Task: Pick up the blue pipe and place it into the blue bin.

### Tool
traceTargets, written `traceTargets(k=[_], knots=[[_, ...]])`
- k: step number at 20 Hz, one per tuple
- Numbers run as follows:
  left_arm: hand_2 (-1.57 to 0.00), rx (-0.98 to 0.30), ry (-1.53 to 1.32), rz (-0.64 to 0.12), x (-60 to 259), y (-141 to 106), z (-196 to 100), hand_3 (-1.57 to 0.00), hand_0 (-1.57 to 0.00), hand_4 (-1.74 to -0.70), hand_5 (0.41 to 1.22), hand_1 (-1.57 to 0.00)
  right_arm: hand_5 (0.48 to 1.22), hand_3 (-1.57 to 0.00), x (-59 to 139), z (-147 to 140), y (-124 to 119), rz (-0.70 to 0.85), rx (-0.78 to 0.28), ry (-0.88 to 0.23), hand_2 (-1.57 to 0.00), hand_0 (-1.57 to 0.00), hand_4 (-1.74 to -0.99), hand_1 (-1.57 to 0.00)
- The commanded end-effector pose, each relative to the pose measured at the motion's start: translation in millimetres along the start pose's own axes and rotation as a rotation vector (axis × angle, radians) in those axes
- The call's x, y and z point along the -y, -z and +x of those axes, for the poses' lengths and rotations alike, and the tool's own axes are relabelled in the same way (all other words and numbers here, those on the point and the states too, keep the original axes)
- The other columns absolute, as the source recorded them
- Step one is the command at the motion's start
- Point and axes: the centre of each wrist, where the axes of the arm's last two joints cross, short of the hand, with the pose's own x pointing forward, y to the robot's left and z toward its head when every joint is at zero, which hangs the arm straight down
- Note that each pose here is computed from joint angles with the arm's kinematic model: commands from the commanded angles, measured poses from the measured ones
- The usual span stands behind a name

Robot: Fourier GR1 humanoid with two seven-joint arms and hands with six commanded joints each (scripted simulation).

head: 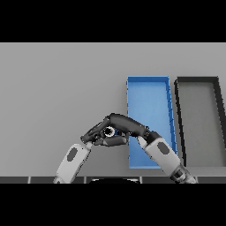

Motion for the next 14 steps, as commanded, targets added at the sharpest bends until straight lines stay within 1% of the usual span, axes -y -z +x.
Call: traceTargets(k=[1, 2, 5, 6, 7, 8, 9, 10, 11, 12, 14], knots=[[-1.55, 0.007, 0.004, 0.006, 0, -1, -1, -1.43, -1.57, -1.73, 1.221, -1.57, 1.129, -1.48, -4.5, -1, 1, 0.000, -0.002, 0.039, -1.51, -1.51, -1.488, -1.51], [-1.56, 0.005, 0.003, 0.008, 1, -1, 0, -1.44, -1.57, -1.73, 1.221, -1.57, 1.147, -1.50, -3.7, -2, -2, -0.008, 0.003, 0.070, -1.52, -1.52, -1.490, -1.52], [-1.56, 0.007, 0.002, 0.024, 0, 0, 2, -1.43, -1.57, -1.73, 1.221, -1.57, 1.183, -1.53, -5.2, -1, 0, -0.023, 0.006, 0.109, -1.55, -1.54, -1.494, -1.55], [-1.57, 0.016, 0.007, 0.031, -1, -3, 2, -1.26, -1.57, -1.73, 1.221, -1.57, 1.191, -1.54, -4.6, 1, 1, -0.027, 0.006, 0.114, -1.55, -1.55, -1.495, -1.55], [-1.34, 0.018, 0.017, 0.027, -1, -7, 2, -1.05, -1.45, -1.63, 1.221, -1.37, 1.197, -1.55, -5.7, 2, 2, -0.037, 0.009, 0.106, -1.55, -1.55, -1.496, -1.55], [-1.07, -0.001, 0.028, 0.020, -1, -9, 3, -0.84, -1.18, -1.51, 1.221, -1.09, 1.202, -1.55, -7.2, 1, 3, -0.042, 0.002, 0.103, -1.56, -1.56, -1.496, -1.56], [-0.85, -0.016, 0.054, 0.007, -4, -9, 4, -0.67, -0.94, -1.41, 1.221, -0.88, 1.206, -1.56, -6.4, 0, 4, -0.044, 0.004, 0.098, -1.56, -1.56, -1.497, -1.56], [-0.68, -0.029, 0.071, -0.022, -4, -10, 2, -0.54, -0.75, -1.32, 1.221, -0.70, 1.209, -1.56, -7.3, -1, 1, -0.045, -0.002, 0.094, -1.56, -1.56, -1.497, -1.56], [-0.55, -0.030, 0.075, -0.038, -3, -8, 1, -0.43, -0.60, -1.25, 1.221, -0.56, 1.211, -1.56, -8.5, 1, 2, -0.046, -0.020, 0.096, -1.56, -1.56, -1.498, -1.56], [-0.44, -0.041, 0.086, -0.048, -6, -8, 2, -0.34, -0.48, -1.19, 1.148, -0.45, 1.213, -1.56, -7.5, 2, 4, -0.056, -0.021, 0.096, -1.57, -1.57, -1.498, -1.57], [-0.28, -0.058, 0.087, -0.052, -5, -4, 3, -0.22, -0.31, -1.09, 0.984, -0.29, 1.216, -1.57, -5.5, 3, 3, -0.063, -0.027, 0.096, -1.57, -1.57, -1.498, -1.57]])
